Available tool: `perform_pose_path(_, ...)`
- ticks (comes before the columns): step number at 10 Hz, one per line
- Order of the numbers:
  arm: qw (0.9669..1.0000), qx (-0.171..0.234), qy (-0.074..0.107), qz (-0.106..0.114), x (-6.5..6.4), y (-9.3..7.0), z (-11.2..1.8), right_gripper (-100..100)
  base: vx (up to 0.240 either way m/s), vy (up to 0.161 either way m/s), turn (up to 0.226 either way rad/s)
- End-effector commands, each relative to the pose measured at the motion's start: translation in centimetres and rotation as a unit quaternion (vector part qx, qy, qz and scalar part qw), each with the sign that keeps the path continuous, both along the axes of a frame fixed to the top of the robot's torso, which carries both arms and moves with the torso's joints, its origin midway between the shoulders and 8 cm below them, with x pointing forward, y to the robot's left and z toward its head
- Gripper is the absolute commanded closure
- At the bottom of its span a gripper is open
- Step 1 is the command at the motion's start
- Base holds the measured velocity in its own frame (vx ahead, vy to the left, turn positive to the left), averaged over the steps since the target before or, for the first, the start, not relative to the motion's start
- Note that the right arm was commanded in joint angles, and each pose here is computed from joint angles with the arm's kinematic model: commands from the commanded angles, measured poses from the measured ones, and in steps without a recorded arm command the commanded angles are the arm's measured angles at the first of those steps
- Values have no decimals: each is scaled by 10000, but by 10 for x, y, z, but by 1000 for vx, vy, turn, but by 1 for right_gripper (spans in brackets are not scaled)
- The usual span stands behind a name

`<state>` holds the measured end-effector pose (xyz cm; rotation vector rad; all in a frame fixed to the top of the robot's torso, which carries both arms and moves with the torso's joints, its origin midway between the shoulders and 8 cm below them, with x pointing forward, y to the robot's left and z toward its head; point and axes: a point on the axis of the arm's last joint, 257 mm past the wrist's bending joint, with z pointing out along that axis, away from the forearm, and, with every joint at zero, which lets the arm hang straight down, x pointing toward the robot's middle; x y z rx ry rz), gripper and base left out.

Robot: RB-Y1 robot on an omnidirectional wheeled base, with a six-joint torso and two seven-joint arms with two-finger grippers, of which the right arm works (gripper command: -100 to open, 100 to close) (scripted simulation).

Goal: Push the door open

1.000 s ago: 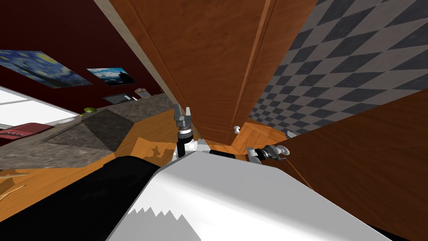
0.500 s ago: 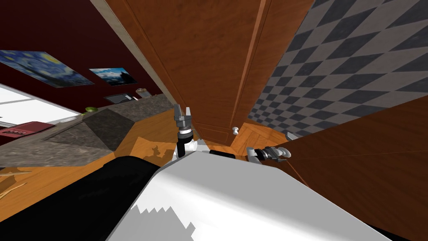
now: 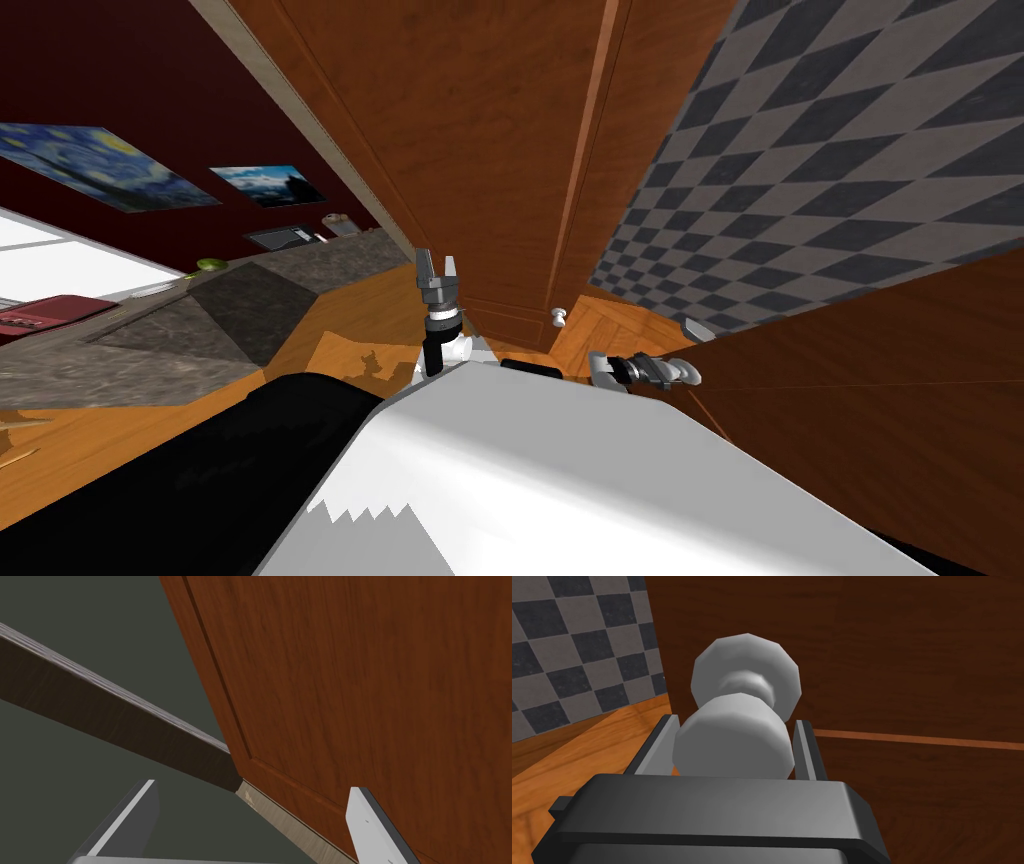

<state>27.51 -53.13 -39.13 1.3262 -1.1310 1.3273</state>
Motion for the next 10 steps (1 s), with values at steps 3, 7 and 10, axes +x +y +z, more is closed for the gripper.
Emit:
perform_pose_path(3, 9998, -46, 44, -178, -13, -10, 1, 100, -53, -30, 91)
perform_pose_path(7, 9990, -147, 5, -425, -26, -24, 8, 100, -25, -52, 70)
perform_pose_path(10, 9979, -190, 3, -615, -37, -32, 11, 100, -28, -85, 66)
